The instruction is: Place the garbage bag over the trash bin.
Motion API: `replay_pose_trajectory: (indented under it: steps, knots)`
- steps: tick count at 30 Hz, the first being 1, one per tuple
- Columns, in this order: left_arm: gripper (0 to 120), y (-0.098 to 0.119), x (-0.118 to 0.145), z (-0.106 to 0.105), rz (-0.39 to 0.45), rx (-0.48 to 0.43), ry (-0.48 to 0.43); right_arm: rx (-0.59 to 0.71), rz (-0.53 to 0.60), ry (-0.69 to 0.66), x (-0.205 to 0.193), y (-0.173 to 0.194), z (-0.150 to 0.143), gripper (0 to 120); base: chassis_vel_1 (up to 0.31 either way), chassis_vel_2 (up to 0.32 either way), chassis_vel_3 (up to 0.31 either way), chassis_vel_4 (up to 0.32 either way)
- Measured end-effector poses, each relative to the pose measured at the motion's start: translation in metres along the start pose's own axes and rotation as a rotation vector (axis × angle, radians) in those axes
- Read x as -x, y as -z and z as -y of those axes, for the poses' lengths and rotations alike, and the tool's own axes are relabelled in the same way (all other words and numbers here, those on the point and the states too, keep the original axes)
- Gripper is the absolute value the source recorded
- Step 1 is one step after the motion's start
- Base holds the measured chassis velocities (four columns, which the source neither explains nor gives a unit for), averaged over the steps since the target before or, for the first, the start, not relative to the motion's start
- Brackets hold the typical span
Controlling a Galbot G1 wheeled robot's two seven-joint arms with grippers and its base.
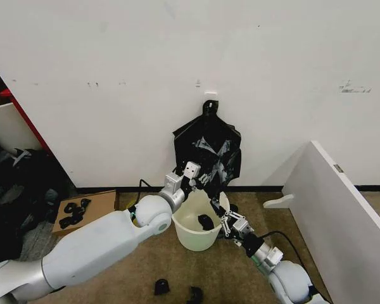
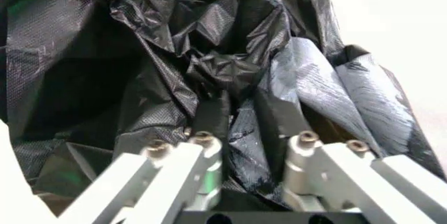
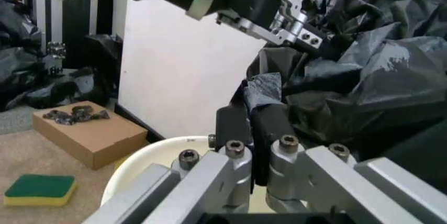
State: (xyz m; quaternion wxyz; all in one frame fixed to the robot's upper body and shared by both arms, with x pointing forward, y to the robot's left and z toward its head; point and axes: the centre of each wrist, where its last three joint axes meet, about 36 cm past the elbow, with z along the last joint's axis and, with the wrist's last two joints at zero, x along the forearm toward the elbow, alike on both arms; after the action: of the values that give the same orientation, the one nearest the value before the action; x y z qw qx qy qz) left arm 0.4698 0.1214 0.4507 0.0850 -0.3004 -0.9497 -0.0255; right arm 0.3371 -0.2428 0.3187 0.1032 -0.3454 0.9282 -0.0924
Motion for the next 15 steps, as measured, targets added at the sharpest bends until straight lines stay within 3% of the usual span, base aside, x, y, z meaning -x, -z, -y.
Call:
replay_pose_trajectory:
  steps: [3,5,11,15]
  knots:
    - [0,0.000,0.000,-0.002,0.030,-0.022,0.013,-0.001,0.003,0.000,-0.001,0.002,-0.001,0,0.000,0.000,0.000,0.000]
    - [0,0.000,0.000,-0.002,0.034,-0.024,0.014,-0.001,0.003,-0.001,-0.001,0.002,-0.001,0,0.000,0.000,0.000,0.000]
    - [0,-0.005,-0.013,-0.010,0.177,-0.143,0.056,0.017,0.019,-0.011,0.002,0.017,-0.006,0,0.000,0.000,0.000,0.000]
    - [0,-0.010,-0.017,-0.013,0.215,-0.164,0.072,0.041,0.024,-0.016,0.002,0.027,-0.008,1,0.000,0.000,0.000,0.000]
